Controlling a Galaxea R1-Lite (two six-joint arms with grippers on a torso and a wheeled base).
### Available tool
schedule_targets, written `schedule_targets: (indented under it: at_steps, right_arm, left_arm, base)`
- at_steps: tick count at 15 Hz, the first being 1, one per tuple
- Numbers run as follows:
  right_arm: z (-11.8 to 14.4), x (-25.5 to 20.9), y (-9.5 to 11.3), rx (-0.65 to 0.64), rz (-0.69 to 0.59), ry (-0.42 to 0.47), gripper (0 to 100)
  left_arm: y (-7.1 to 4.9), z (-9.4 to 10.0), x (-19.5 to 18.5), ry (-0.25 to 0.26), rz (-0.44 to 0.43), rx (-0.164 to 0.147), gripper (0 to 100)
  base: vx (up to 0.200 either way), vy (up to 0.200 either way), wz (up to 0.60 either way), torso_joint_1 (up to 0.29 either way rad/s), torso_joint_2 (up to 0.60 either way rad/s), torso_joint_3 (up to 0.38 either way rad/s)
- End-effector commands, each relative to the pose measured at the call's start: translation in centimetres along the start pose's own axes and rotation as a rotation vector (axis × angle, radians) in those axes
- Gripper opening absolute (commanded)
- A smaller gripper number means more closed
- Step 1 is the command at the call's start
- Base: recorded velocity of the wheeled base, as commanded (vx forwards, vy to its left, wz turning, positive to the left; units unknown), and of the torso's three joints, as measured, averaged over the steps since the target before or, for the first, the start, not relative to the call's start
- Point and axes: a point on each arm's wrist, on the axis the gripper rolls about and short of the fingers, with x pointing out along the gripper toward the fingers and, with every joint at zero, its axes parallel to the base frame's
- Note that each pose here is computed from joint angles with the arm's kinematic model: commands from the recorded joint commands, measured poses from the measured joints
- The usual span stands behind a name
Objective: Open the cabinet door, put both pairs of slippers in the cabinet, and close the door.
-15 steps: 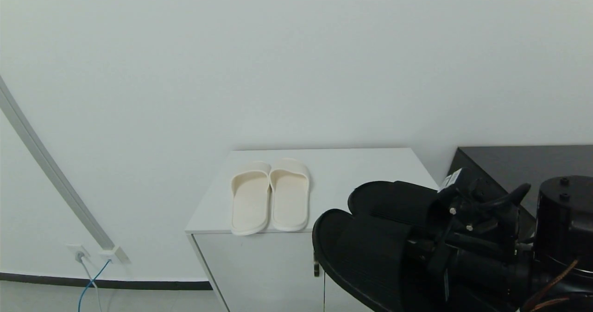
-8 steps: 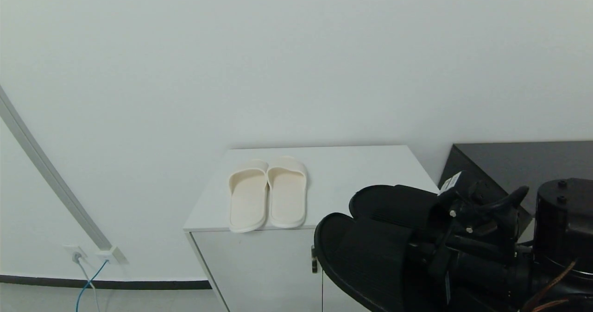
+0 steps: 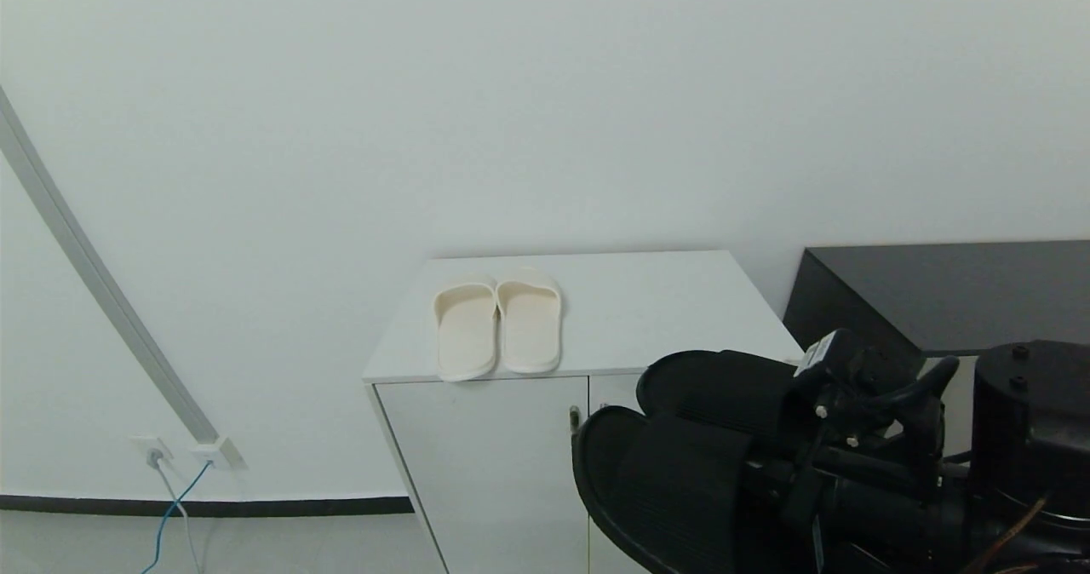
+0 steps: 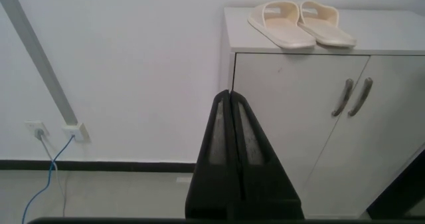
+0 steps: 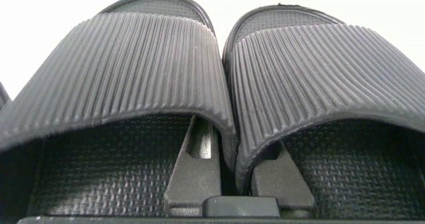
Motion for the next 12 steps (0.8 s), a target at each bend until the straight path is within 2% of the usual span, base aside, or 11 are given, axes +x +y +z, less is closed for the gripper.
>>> schedule_targets:
  at_steps: [1,12]
  right_arm:
    - [-0.09,0.18,0.01,-0.001,0.001,0.006,0]
    - [-0.39,-0.4,0.05,-0.003,0.003,0.007,0]
  left_arm:
    - [0.0,0.0,0.0,0.0,0.0,-0.001,0]
    - [0.0,0.0,0.0,0.0,0.0,-0.001,0]
  base:
    - [0.0,0.0,0.0,0.0,0.0,0.0]
    - [0.0,0.0,0.0,0.0,0.0,0.0]
